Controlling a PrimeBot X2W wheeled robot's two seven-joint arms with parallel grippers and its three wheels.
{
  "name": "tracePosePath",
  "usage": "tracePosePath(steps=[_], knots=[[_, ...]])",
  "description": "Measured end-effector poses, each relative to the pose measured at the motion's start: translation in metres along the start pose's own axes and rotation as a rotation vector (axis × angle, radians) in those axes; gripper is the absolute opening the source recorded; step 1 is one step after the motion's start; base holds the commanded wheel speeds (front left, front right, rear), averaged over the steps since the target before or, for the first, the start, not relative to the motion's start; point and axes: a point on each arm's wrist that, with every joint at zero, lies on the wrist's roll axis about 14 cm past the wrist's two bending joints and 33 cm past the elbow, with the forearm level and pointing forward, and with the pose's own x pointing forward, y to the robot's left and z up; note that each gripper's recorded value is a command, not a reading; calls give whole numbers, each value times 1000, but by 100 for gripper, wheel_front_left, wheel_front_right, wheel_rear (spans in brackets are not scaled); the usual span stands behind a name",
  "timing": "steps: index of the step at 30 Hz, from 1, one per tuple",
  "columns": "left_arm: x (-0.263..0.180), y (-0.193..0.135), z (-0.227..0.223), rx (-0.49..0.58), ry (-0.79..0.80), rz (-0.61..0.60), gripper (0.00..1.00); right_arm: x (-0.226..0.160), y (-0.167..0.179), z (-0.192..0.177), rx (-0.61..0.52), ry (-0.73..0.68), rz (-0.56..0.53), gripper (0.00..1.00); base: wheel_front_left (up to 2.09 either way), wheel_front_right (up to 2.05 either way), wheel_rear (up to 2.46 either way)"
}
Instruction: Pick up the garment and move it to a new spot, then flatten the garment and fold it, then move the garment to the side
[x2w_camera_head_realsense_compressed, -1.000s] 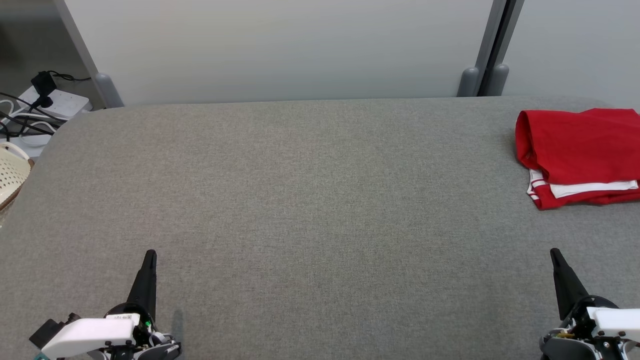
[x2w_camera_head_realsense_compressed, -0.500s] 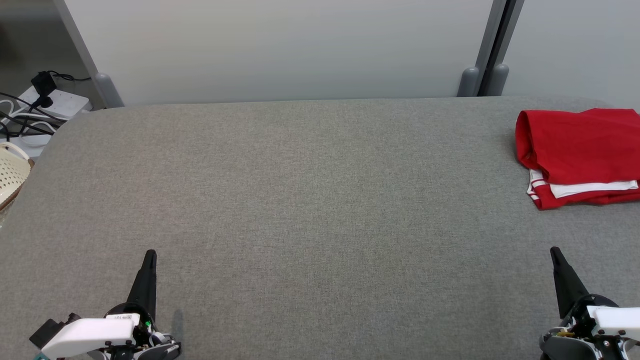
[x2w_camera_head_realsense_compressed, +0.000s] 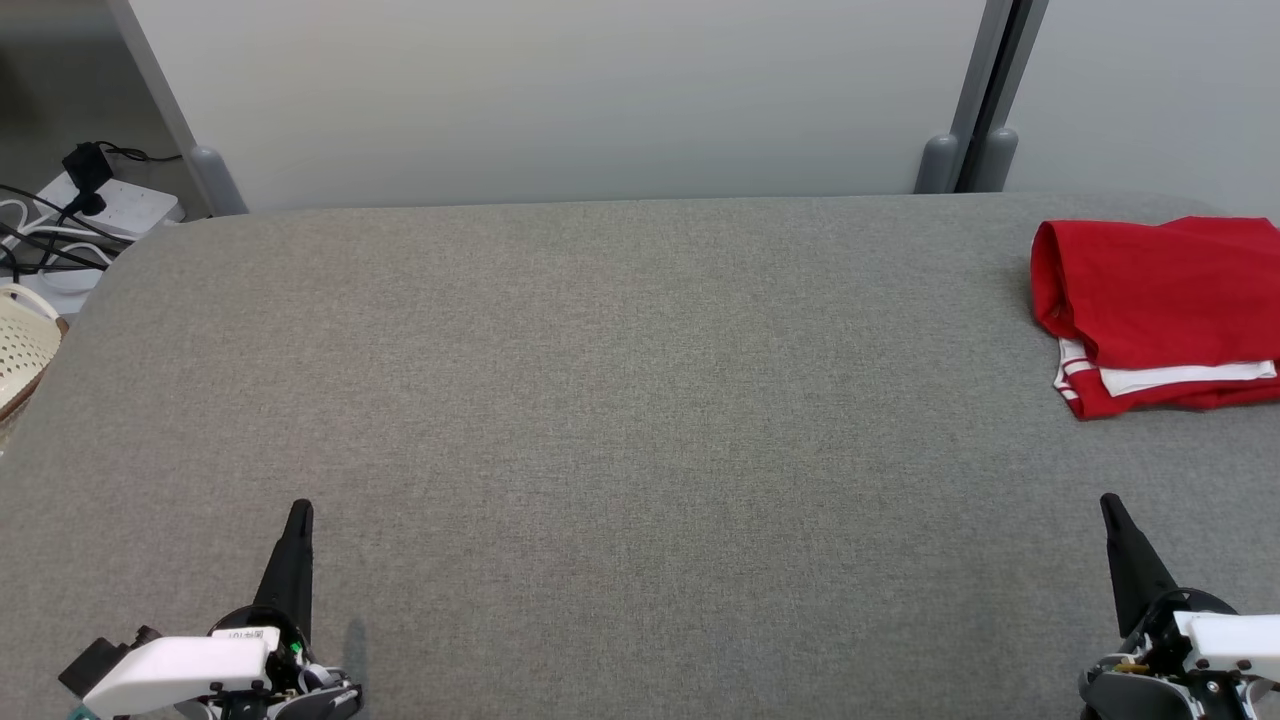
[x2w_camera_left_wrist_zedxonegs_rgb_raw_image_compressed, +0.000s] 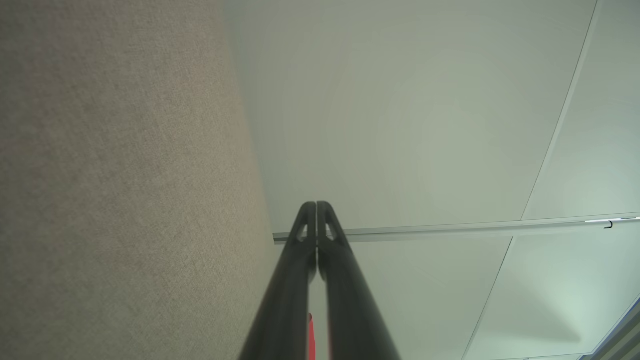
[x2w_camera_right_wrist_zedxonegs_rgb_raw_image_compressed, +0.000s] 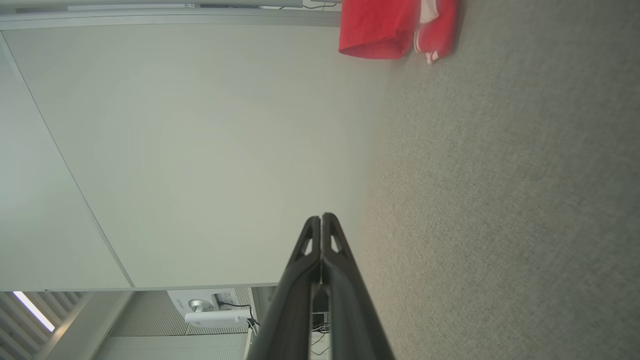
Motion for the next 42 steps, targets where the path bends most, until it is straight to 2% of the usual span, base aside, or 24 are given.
tracePosePath(steps=[42], knots=[[0, 0, 0, 0, 0, 0, 0, 0, 0, 0, 0, 0, 0, 0, 0, 0, 0]])
